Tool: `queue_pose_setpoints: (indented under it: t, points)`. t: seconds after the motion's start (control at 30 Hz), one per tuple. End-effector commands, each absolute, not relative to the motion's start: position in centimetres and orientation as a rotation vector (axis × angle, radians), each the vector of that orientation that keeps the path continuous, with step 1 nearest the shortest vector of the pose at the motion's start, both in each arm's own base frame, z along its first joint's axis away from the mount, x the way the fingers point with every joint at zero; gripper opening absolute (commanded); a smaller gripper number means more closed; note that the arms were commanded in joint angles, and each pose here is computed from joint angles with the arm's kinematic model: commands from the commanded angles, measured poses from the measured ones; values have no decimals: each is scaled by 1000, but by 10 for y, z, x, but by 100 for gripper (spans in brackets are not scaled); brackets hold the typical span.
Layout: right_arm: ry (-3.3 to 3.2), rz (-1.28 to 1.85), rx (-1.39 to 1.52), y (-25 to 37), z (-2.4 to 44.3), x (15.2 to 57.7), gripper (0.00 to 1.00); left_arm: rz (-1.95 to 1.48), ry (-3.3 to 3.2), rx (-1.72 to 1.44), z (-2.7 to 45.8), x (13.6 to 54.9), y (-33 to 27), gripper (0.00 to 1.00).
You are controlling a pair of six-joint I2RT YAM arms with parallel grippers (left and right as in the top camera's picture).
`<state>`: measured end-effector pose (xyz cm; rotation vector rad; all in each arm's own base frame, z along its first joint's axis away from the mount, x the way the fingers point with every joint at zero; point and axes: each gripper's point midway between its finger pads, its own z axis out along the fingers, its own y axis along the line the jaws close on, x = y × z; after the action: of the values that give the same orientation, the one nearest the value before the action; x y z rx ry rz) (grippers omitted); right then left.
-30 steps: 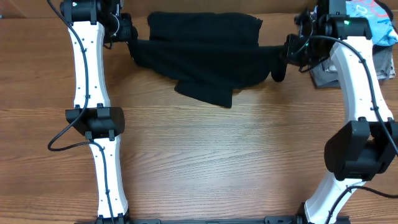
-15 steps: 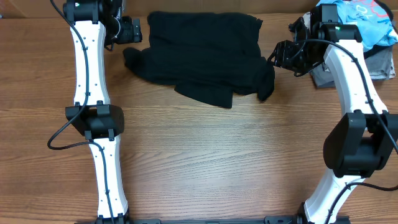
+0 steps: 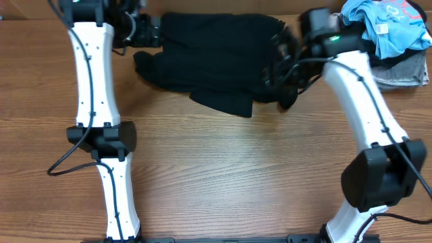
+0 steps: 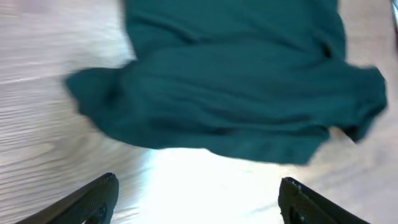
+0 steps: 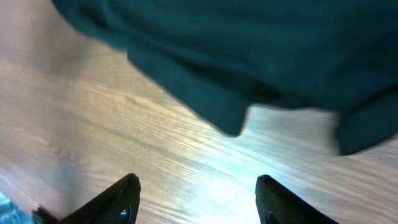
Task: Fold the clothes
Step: 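Lower the held shirt flat onto the table with both grippers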
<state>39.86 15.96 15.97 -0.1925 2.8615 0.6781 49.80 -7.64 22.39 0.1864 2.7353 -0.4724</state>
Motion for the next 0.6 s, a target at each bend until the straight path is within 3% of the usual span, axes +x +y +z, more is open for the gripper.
queue_pose_setpoints:
  t: [0.0, 0.33, 0.57]
  points:
    - [2932, 658, -128, 164, 135, 382, 63, -524, 2830, 361, 192, 483, -109, 79]
    - [2956, 692, -163, 181, 89, 366, 66, -569, 3076, 691, 110, 433, -147, 70]
    - [2903, 658, -212, 180, 76, 376, 71, -469, 3138, 721, 59, 431, -137, 67]
